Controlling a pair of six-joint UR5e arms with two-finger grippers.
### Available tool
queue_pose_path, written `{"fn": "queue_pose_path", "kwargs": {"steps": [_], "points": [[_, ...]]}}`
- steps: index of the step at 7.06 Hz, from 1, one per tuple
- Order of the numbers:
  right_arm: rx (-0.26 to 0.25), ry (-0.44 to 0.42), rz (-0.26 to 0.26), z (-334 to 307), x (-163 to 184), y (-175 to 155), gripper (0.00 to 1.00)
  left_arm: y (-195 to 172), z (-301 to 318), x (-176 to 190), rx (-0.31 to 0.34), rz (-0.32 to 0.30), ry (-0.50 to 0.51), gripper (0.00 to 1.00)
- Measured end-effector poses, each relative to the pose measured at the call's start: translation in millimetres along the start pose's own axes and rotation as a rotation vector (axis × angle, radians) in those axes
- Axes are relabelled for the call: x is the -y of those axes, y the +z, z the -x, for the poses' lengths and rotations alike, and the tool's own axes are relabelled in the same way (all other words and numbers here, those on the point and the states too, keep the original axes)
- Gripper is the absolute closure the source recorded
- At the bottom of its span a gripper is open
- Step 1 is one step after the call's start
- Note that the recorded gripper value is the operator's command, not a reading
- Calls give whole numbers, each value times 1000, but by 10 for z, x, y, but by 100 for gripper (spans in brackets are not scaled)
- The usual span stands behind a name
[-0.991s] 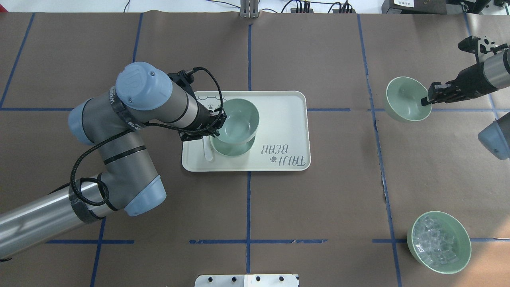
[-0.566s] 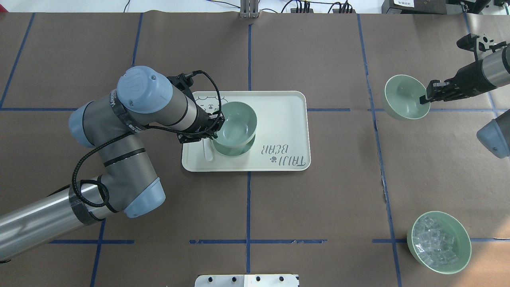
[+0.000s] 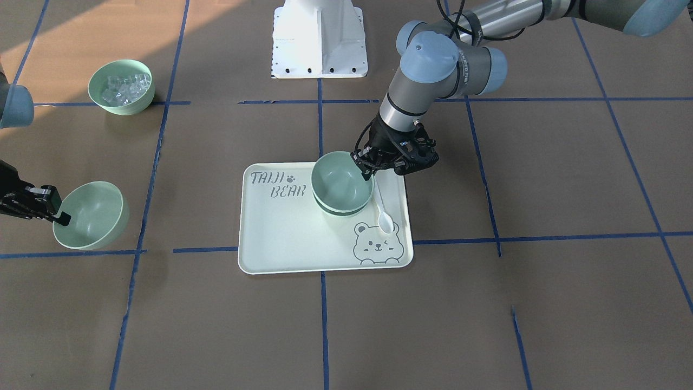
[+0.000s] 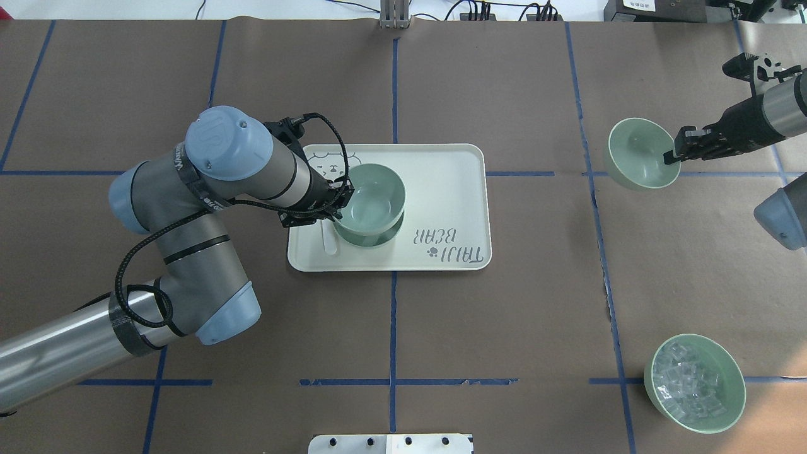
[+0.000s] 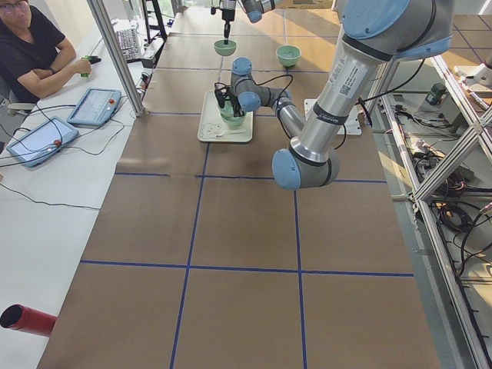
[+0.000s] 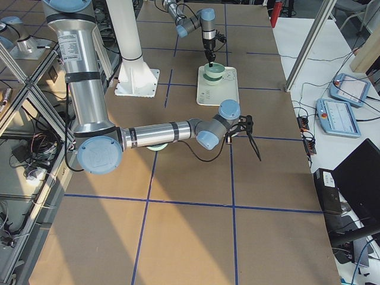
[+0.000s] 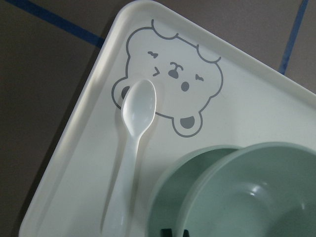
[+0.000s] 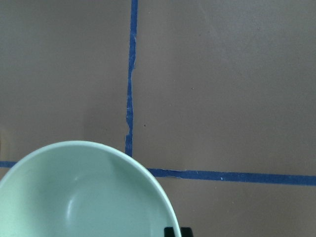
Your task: Stack green bowls together
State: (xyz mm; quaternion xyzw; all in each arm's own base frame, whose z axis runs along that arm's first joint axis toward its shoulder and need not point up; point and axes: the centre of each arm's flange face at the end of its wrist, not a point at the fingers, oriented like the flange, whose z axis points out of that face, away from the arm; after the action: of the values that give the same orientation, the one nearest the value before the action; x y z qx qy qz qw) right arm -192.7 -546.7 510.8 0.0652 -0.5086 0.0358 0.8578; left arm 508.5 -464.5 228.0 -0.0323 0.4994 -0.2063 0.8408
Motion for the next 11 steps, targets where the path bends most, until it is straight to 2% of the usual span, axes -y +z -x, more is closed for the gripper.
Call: {"fn": "queue_pose_path", "kwargs": {"steps": [3, 5, 7, 8, 11], "points": [[37, -20, -7, 293, 127, -61, 100, -31, 7, 6, -5, -4, 3, 0], [104, -5, 5, 877, 269, -92, 100, -139, 43, 136, 16, -19, 38, 0], [164, 19, 46, 1667, 220, 73, 100, -512, 84, 450, 63, -54, 115, 0], [173, 22, 60, 2060, 168, 203, 100, -725, 150, 657, 77, -63, 146, 0], [130, -19, 50, 3211, -149, 696, 100, -1171, 537, 1171, 99, -93, 220, 0]]}}
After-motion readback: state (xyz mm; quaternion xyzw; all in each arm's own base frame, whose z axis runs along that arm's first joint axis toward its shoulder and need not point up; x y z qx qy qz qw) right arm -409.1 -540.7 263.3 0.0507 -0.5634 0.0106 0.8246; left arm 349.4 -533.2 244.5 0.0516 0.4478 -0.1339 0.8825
